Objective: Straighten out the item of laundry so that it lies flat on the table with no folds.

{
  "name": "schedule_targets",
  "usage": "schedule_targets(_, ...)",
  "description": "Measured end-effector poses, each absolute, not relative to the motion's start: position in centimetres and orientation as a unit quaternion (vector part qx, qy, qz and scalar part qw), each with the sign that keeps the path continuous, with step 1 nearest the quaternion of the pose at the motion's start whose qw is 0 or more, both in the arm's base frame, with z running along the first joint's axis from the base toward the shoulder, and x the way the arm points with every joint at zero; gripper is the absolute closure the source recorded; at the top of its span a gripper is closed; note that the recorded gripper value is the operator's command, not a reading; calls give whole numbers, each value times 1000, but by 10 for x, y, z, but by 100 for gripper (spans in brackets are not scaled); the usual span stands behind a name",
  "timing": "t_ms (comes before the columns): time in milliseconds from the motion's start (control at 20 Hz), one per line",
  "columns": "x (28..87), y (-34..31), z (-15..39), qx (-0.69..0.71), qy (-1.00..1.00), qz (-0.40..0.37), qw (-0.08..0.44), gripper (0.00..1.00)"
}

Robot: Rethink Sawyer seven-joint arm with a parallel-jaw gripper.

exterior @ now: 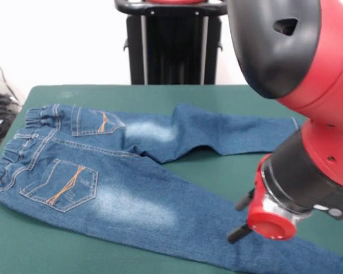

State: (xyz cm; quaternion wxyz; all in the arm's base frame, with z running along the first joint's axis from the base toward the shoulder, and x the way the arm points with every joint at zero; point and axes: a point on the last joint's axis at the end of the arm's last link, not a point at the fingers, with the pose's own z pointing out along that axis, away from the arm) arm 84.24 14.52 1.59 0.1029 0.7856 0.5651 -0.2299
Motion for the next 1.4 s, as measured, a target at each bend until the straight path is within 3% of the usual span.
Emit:
schedule_targets(800,867,223,42,832,516,-182,88,0)
schedule_targets(1400,873,232,20,835,506,-192,100,0)
